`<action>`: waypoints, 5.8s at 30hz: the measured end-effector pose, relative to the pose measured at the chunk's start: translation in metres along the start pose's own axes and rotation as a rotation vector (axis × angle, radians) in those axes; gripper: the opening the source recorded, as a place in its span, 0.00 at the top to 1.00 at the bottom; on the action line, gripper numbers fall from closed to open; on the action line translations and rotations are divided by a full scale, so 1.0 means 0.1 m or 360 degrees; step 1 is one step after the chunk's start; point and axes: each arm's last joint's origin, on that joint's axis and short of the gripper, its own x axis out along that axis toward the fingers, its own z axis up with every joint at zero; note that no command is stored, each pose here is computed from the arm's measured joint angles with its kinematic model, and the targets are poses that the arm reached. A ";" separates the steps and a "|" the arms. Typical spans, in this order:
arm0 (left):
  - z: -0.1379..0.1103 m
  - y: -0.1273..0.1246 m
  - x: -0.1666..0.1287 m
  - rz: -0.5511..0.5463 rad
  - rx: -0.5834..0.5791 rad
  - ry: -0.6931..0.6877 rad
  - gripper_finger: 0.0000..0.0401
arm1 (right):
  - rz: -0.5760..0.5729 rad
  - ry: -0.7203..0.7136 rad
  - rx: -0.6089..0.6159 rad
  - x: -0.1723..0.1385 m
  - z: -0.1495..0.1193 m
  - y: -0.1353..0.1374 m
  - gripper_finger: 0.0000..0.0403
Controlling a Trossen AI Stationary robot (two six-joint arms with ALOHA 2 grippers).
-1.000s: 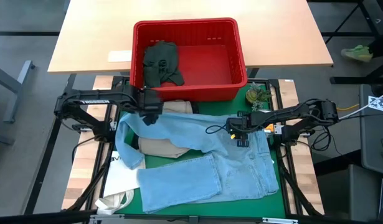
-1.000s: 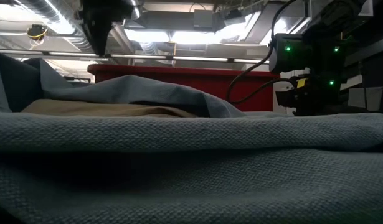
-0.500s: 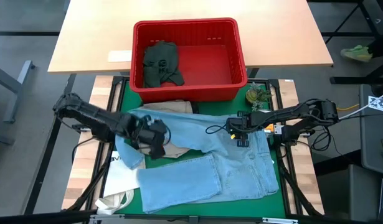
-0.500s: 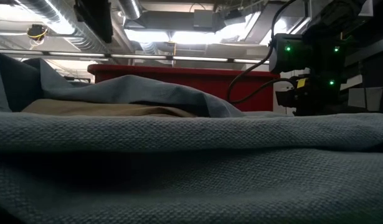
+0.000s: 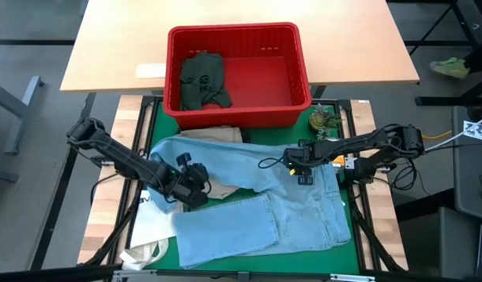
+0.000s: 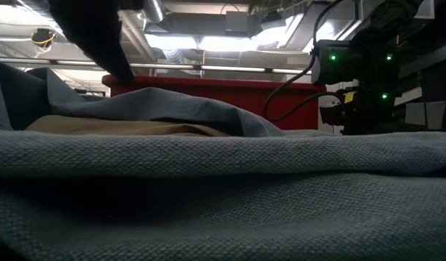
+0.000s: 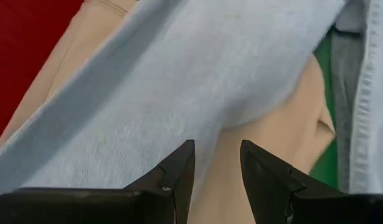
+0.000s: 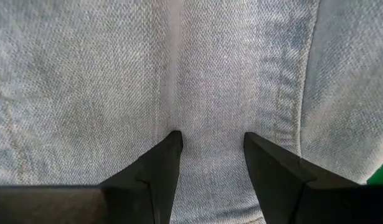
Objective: Fold Laundry from Bin
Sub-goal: Fold the light blue pants
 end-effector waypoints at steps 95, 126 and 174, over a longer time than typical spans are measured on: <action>-0.71 -0.49 -0.80 0.0042 -0.1249 0.1016 0.67 | 0.0058 -0.0110 -0.0024 -0.27 -0.14 -0.03 0.54; -1.34 -0.46 -0.28 0.0246 -0.1411 0.0873 0.67 | 0.0057 -0.0106 -0.0027 -0.32 -0.18 -0.04 0.54; -1.04 -0.32 -0.06 0.0318 -0.1410 0.0637 0.74 | 0.0055 -0.0111 -0.0026 -0.33 -0.18 -0.04 0.54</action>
